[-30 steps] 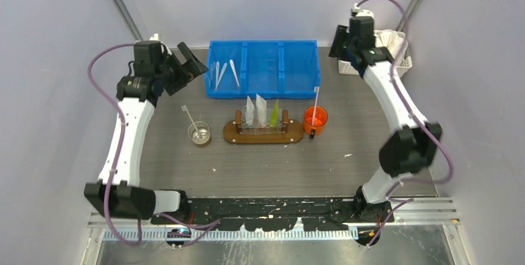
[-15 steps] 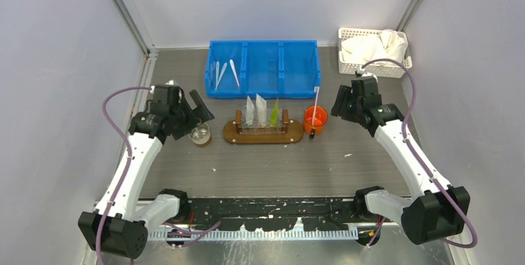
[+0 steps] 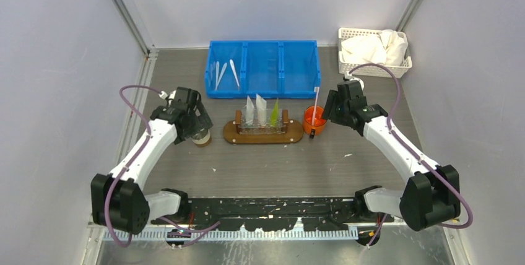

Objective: Prepare toiletry sets of a toothbrush and toothpaste on the tray

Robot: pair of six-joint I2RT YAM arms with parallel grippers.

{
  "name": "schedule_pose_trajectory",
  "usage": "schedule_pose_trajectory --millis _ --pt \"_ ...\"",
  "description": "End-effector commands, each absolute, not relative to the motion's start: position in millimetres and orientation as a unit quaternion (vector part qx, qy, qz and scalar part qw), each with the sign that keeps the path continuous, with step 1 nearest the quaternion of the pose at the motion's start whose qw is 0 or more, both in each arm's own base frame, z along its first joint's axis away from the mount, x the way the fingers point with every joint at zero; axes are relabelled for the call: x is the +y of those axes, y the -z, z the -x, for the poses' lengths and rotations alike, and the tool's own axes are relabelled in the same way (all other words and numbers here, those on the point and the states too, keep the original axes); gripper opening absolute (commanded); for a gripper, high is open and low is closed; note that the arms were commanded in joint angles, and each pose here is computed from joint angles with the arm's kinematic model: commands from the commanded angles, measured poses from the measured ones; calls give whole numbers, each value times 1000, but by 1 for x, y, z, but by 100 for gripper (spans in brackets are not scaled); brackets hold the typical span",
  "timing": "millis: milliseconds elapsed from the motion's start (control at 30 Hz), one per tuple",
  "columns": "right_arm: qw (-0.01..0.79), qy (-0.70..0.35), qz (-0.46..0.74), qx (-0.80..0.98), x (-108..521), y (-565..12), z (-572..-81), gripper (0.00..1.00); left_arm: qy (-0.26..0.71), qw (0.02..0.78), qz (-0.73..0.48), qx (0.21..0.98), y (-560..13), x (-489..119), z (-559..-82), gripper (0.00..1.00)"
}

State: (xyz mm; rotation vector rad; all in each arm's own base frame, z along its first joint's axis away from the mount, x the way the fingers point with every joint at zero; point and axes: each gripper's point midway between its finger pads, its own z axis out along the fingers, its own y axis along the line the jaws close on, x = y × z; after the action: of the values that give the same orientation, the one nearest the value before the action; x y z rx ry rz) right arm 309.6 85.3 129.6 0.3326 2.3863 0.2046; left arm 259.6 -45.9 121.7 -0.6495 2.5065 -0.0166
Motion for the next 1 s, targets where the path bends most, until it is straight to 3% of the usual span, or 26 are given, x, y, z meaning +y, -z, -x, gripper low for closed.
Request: schedule_pose_trajectory --millis 0,767,800,967 --pt "380 -70 -140 911 83 -133 -326 61 -20 295 246 923 -120 -39 -284 98" --pt "336 -62 -130 931 88 -91 -330 60 -31 265 236 934 -99 -42 -286 99" --pt "335 -62 -129 931 89 -91 -330 58 -28 267 236 934 -101 -42 -286 99" --pt "336 -64 -128 931 89 -92 -331 22 -16 278 234 932 -107 -44 -285 85"
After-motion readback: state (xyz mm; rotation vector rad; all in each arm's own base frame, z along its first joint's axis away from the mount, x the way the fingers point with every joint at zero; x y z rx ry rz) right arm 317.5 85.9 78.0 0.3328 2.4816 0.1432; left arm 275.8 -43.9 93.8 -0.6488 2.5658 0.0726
